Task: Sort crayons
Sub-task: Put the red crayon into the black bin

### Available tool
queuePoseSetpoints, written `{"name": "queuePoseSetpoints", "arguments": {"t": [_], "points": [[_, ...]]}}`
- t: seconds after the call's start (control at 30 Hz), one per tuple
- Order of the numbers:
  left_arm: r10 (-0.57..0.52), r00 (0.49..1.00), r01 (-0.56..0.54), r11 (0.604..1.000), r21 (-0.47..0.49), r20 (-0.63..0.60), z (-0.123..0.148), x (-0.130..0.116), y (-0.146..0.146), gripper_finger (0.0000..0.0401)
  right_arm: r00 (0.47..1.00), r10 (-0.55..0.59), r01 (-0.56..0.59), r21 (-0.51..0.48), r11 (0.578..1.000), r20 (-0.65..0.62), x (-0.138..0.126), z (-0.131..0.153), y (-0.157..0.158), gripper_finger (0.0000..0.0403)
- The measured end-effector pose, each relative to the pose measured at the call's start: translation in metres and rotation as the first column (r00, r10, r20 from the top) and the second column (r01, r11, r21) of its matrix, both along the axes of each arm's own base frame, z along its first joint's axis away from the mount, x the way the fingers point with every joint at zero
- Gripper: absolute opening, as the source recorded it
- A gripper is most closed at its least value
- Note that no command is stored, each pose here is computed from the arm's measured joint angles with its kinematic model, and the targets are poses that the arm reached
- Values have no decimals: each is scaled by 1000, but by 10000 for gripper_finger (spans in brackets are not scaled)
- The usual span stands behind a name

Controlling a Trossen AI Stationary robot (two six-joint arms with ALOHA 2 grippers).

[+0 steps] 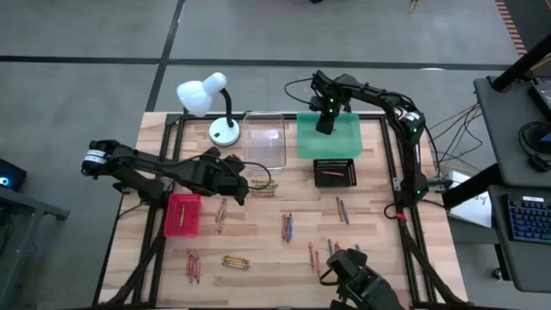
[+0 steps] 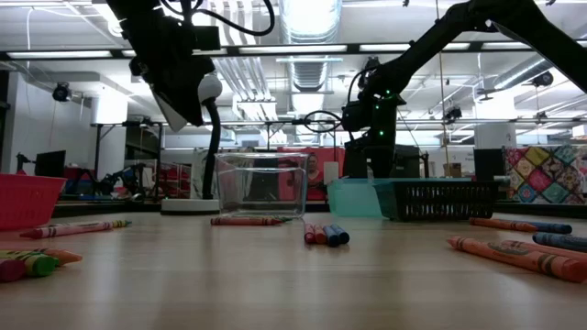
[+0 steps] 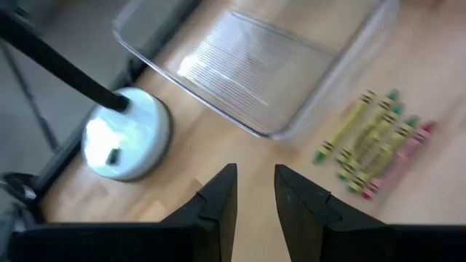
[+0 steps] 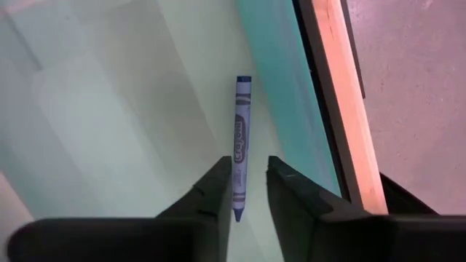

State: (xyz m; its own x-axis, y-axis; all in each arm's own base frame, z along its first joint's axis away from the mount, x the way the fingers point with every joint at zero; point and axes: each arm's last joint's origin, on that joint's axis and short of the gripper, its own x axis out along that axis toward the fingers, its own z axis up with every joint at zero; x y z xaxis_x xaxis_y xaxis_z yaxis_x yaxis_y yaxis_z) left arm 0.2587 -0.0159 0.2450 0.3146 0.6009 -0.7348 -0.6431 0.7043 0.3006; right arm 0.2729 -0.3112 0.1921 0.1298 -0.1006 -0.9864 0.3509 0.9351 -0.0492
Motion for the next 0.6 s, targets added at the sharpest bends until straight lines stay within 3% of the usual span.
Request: {"name": "queuePoseSetpoints", "arguments": {"t": [0.27,0.43,0.6], "points": [[2,1000,1,981,-194,14,-3,0,-4,75,996,-89,89,17,996,26,-1,13,3,124],[3,1000,1,941,-340,14,-5,0,-8,75,980,-128,123,38,992,150,-2,47,16,116],[35,999,-26,921,-388,15,-5,-1,-12,75,959,-94,90,27,996,267,3,84,42,105]]}}
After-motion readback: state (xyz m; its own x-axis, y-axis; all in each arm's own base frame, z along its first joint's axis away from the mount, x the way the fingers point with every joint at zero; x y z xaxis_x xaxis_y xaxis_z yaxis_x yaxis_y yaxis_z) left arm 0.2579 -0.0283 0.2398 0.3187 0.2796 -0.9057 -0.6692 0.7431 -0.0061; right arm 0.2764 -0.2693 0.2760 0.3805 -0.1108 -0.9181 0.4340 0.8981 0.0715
